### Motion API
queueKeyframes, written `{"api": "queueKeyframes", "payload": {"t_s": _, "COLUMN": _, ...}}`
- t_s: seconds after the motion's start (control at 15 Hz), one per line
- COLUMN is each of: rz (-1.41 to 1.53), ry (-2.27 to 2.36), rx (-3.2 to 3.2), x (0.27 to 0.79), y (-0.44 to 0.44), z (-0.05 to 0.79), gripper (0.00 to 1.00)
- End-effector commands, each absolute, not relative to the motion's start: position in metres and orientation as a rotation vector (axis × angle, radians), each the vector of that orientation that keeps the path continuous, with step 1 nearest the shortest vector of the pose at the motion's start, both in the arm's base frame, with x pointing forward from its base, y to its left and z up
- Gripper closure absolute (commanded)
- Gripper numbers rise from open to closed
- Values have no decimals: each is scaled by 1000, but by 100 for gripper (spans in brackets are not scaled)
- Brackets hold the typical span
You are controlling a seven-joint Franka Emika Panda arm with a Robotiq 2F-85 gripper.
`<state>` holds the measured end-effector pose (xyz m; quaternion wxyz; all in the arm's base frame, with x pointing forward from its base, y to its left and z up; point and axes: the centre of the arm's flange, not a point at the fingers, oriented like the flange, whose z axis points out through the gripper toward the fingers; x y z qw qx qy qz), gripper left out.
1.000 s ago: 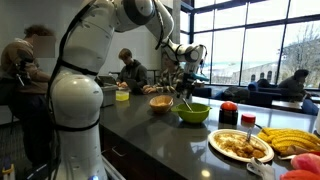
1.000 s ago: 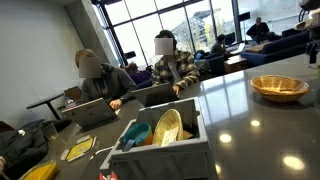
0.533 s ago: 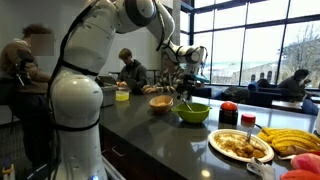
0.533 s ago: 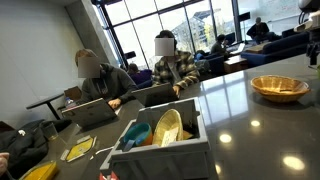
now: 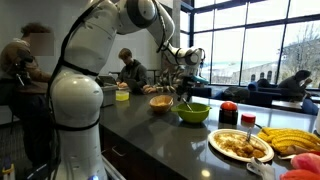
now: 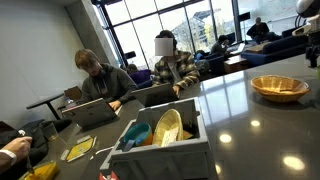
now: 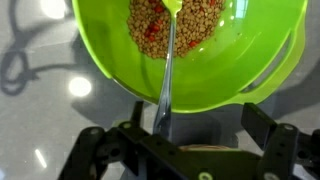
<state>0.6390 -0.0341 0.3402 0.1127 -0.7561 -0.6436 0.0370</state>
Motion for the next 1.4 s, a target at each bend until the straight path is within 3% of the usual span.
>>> {"api": "queueKeyframes", "payload": {"t_s": 0.0, "rz": 123, "ry": -1978, "rx": -2177, "x": 642, "y": -25, "z": 348, "gripper": 2}}
{"api": "queueKeyframes", "payload": {"t_s": 0.07, "rz": 123, "ry": -1989, "rx": -2170, "x": 643, "y": -22, "z": 348, "gripper": 8}}
{"api": "queueKeyframes", "payload": {"t_s": 0.13, "rz": 123, "ry": -1999, "rx": -2162, "x": 643, "y": -20, "z": 349, "gripper": 26}}
{"api": "queueKeyframes", "payload": {"t_s": 0.2, "rz": 120, "ry": -2006, "rx": -2155, "x": 644, "y": -18, "z": 349, "gripper": 27}}
{"api": "queueKeyframes", "payload": {"t_s": 0.33, "rz": 111, "ry": -2019, "rx": -2146, "x": 645, "y": -16, "z": 350, "gripper": 39}}
{"api": "queueKeyframes", "payload": {"t_s": 0.8, "rz": 97, "ry": -2037, "rx": -2138, "x": 648, "y": -16, "z": 354, "gripper": 94}}
{"api": "queueKeyframes", "payload": {"t_s": 0.93, "rz": 92, "ry": -2034, "rx": -2142, "x": 649, "y": -16, "z": 356, "gripper": 100}}
{"api": "queueKeyframes", "payload": {"t_s": 1.33, "rz": 78, "ry": -2029, "rx": -2155, "x": 651, "y": -20, "z": 358, "gripper": 99}}
